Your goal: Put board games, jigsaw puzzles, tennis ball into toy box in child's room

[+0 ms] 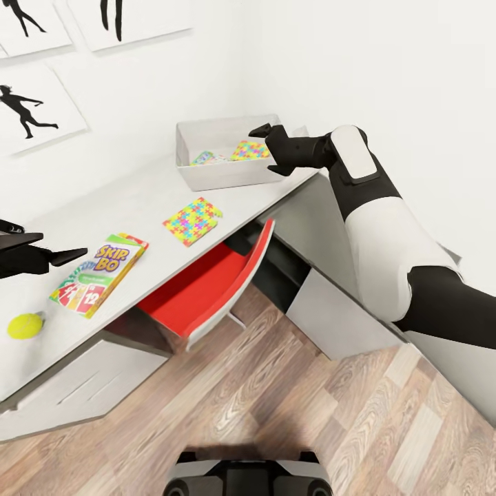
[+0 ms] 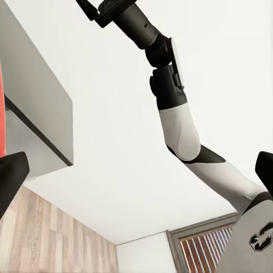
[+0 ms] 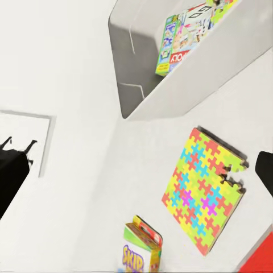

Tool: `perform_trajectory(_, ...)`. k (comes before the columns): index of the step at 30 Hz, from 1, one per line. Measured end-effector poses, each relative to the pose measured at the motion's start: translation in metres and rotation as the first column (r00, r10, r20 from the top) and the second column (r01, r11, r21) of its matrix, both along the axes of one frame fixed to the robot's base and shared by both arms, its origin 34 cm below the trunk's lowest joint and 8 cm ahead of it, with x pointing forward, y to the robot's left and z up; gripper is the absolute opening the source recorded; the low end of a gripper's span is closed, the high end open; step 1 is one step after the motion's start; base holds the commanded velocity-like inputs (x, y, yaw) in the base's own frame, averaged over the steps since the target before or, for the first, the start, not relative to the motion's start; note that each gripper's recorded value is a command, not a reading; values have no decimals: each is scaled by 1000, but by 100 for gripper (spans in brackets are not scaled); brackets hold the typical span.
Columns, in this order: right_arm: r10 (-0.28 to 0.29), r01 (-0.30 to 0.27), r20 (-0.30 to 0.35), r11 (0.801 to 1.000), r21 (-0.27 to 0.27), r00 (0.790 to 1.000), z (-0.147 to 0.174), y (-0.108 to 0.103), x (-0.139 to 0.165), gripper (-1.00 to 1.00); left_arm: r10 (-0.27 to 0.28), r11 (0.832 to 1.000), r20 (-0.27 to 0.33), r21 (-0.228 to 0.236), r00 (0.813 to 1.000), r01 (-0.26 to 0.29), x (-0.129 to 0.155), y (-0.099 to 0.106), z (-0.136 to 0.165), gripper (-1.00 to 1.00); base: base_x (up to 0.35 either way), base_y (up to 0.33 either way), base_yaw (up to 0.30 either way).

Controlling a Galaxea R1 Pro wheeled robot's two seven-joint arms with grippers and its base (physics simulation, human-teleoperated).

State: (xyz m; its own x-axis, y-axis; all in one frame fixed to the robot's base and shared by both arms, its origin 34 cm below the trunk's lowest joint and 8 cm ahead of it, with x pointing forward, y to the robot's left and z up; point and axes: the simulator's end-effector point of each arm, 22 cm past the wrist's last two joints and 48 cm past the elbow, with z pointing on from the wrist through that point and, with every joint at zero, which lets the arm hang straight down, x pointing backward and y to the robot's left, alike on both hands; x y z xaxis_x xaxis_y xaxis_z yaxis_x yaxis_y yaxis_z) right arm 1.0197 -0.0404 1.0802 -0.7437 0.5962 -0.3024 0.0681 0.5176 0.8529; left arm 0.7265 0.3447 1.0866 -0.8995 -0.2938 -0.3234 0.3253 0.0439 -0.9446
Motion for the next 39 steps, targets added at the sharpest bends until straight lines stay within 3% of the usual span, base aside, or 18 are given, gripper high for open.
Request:
perform_trajectory(15, 1, -1, 27, 1000, -3, 1000, 23, 1, -3, 100, -1, 1000, 24, 0, 1000, 1, -3, 0, 15, 100, -115, 94, 34)
perform_trajectory(39, 2, -2, 62, 1000, -4, 998, 55, 1, -8, 100, -3, 1000, 61, -4, 998, 3, -7, -2, 37, 100, -3, 2, 149)
